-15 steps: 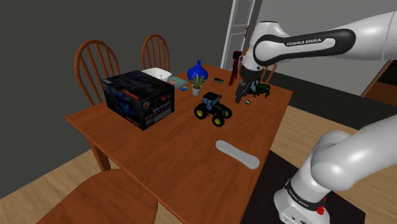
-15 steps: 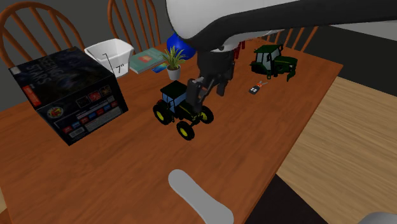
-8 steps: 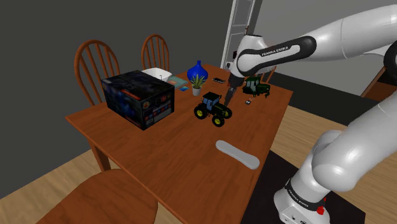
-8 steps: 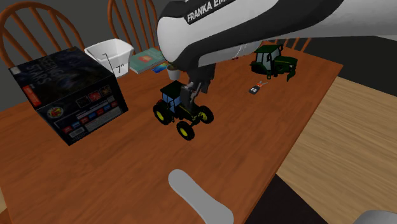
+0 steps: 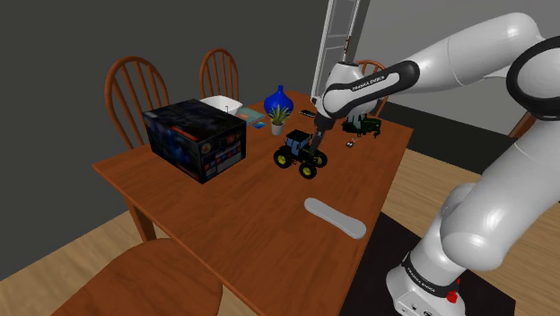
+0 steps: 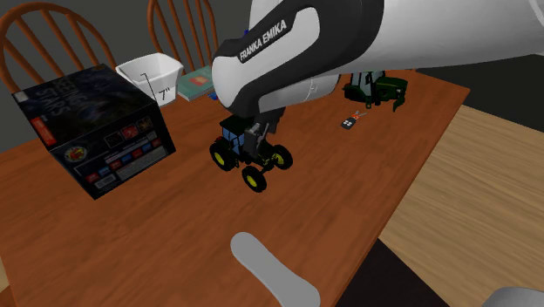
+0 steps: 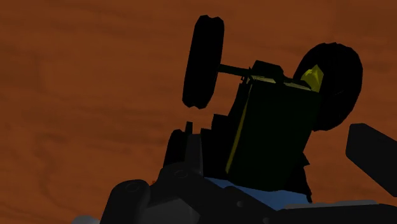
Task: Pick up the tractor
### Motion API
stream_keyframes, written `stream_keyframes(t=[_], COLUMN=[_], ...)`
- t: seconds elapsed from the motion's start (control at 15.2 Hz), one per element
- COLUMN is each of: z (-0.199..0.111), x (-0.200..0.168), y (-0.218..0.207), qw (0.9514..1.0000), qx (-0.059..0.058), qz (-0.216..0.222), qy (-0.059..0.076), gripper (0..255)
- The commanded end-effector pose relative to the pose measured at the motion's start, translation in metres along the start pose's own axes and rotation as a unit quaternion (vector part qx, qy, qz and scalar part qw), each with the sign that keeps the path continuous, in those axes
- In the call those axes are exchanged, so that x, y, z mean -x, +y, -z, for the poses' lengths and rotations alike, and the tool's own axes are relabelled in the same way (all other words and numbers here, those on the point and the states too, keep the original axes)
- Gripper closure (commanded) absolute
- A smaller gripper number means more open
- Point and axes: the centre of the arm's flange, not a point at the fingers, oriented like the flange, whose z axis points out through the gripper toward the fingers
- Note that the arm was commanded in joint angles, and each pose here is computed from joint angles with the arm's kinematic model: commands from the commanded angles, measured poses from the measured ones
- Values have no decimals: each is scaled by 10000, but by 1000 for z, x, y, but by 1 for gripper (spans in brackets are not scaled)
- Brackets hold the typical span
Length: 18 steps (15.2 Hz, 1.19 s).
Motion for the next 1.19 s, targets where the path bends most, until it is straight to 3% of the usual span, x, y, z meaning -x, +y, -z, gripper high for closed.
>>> stream_keyframes(t=[0.0,0.13,0.2,0.79,1.12], z=[-11,-14,-14,-14,13], x=[0,1,0,1,-3], y=[-1,-1,-1,-1,0], qw=[10000,10000,10000,10000,10000], qx=[2,2,2,2,2], qz=[1,1,1,1,1], qy=[3,3,4,3,3], gripper=[0,0,255,255,255])
